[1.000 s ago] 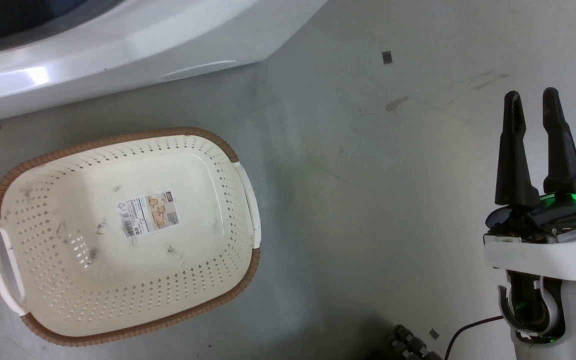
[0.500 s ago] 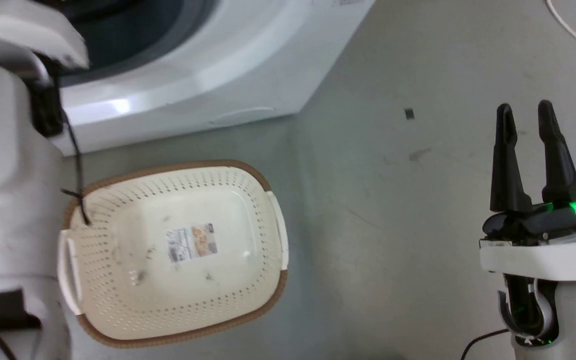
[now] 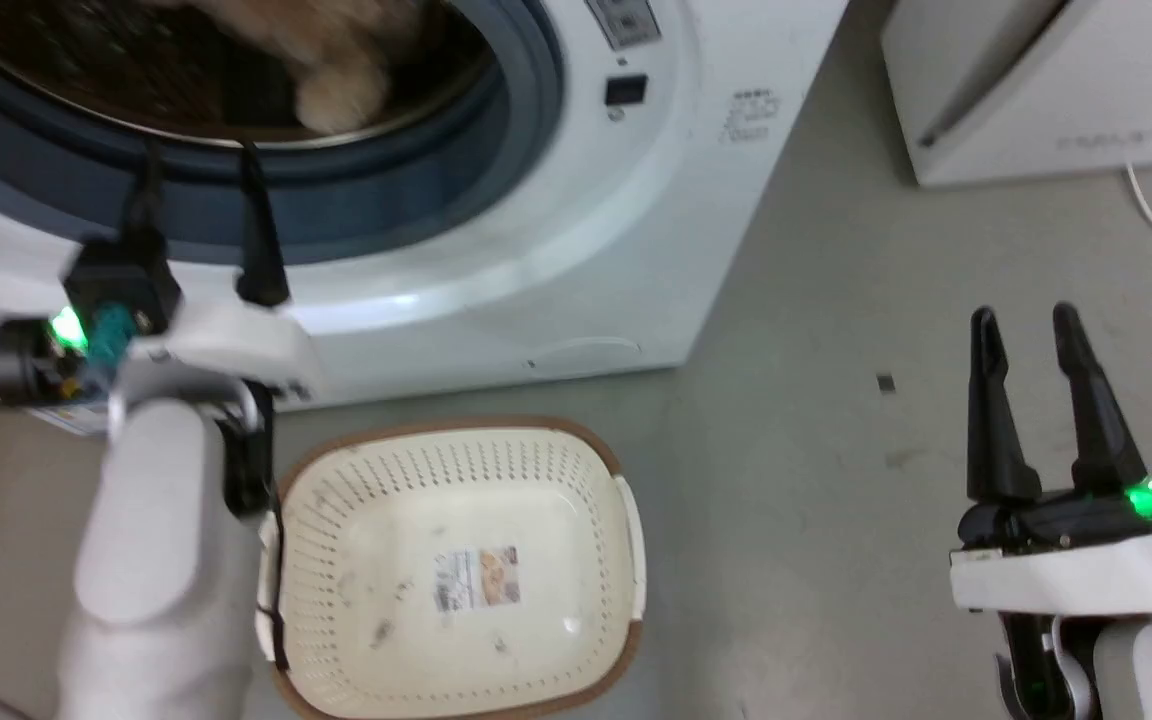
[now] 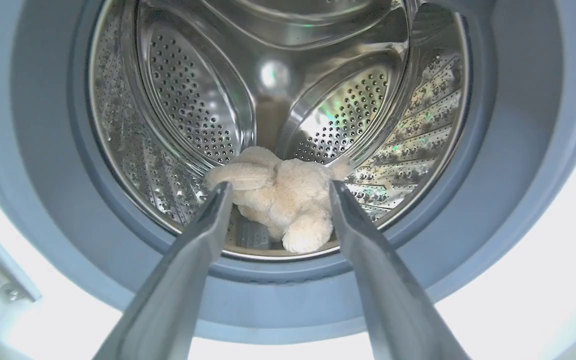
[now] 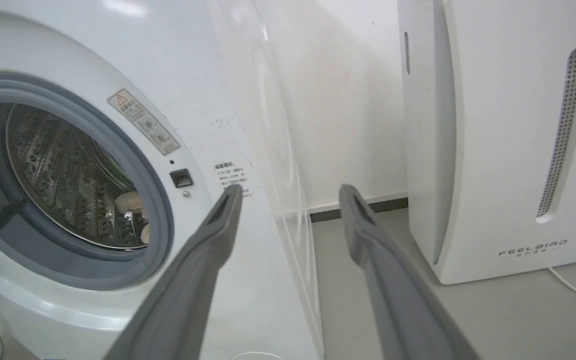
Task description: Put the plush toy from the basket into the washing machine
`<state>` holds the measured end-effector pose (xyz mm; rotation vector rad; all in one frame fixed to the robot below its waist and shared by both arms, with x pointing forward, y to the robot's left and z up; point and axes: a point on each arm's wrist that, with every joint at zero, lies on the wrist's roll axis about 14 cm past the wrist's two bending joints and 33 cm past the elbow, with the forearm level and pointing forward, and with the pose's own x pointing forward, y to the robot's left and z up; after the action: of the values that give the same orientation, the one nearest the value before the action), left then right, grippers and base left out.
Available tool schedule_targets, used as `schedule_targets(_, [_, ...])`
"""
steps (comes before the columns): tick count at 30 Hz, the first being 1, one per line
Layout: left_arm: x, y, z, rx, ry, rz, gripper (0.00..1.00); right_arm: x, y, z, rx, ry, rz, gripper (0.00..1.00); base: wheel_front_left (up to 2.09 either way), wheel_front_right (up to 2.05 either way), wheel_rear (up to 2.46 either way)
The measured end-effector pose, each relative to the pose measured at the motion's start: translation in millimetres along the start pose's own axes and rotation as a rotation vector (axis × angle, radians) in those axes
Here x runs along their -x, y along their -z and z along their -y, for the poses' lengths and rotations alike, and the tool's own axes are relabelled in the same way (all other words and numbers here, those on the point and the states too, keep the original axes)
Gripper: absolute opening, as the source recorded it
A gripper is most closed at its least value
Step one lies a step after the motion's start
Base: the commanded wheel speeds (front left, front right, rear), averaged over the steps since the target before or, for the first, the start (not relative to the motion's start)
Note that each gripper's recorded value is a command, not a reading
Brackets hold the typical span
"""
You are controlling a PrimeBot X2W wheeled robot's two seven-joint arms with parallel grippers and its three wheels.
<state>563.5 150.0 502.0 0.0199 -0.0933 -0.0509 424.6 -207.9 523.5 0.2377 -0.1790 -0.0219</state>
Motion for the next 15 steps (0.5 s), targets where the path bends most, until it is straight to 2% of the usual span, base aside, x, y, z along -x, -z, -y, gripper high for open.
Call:
schedule_targets(9, [66.3, -39.3, -8.1, -0.012, -0.014, 0.065, 1.0, 20.4, -19.9, -20.5, -0.007, -0.052, 0.033, 1.0, 0.0, 0.0, 0.0])
schedule_targets(15, [113.5, -48.0, -16.3, -0.016, -0.042, 0.076, 1.0, 37.6, -27.7, -30.9, -0.009, -0.079, 0.042, 1.0, 0.0, 0.0, 0.0])
